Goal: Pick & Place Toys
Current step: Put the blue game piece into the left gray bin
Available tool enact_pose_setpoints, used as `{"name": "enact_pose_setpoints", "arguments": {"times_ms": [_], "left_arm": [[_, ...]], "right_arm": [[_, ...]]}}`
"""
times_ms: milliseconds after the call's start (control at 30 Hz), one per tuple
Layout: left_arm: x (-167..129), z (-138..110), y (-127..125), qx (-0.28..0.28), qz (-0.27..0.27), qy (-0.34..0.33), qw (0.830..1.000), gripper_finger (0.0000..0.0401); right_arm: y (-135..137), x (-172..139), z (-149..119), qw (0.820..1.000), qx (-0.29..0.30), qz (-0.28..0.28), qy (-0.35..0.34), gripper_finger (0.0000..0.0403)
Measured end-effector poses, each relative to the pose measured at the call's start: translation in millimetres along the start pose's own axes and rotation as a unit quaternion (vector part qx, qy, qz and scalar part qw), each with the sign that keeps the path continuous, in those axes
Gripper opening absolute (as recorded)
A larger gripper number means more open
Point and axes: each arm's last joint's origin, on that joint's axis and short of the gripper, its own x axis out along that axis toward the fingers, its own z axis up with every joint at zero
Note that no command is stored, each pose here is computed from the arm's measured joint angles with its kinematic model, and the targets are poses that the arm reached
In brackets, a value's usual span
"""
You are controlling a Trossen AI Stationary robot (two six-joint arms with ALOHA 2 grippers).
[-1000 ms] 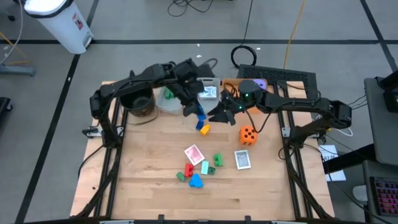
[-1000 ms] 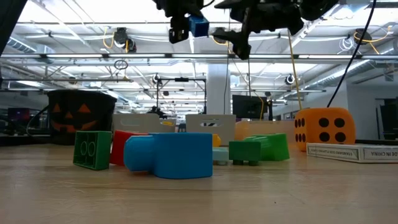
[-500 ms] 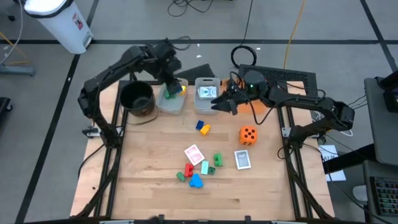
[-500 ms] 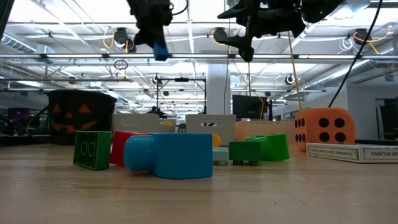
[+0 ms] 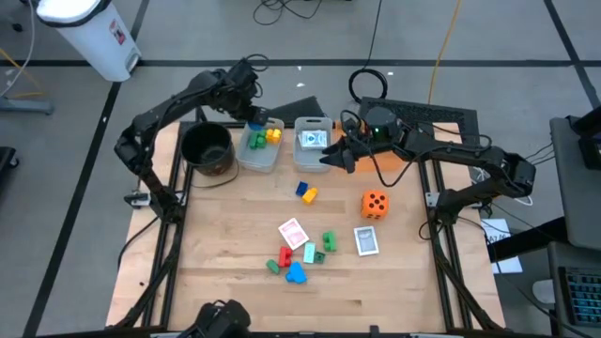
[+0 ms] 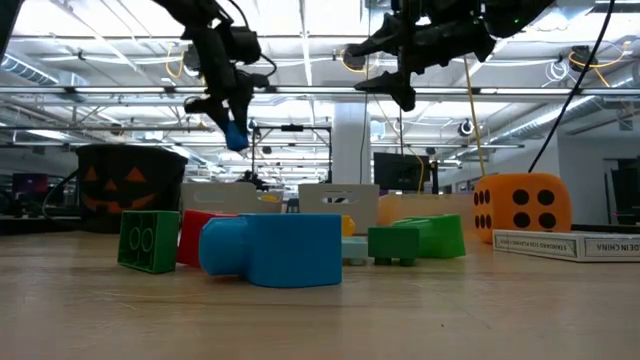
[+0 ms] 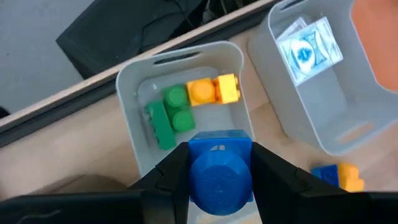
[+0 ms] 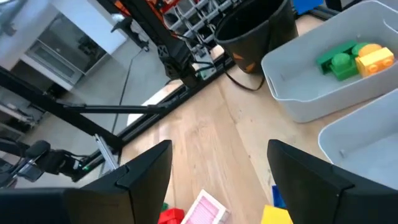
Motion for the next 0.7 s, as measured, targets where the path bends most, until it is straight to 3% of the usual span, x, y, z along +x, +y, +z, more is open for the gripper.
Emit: {"name": "enact_pose_setpoints", "arguments": {"times_ms": [333,700], "left_arm": [[33.2,-4.7,7.1,-0.045,0.015,-0.037,0.998,0.0131],[71.1,-3.3,17.2,-0.053,0.05,-0.002,0.997,0.0131]], "right_arm": [[-1.2,0.1,0.8,1.0,-0.003,-0.021,-0.013,0.0255],[-1.3,0.1,0.6,1.0,-0.007,-0.023,-0.012,0.0254]]}}
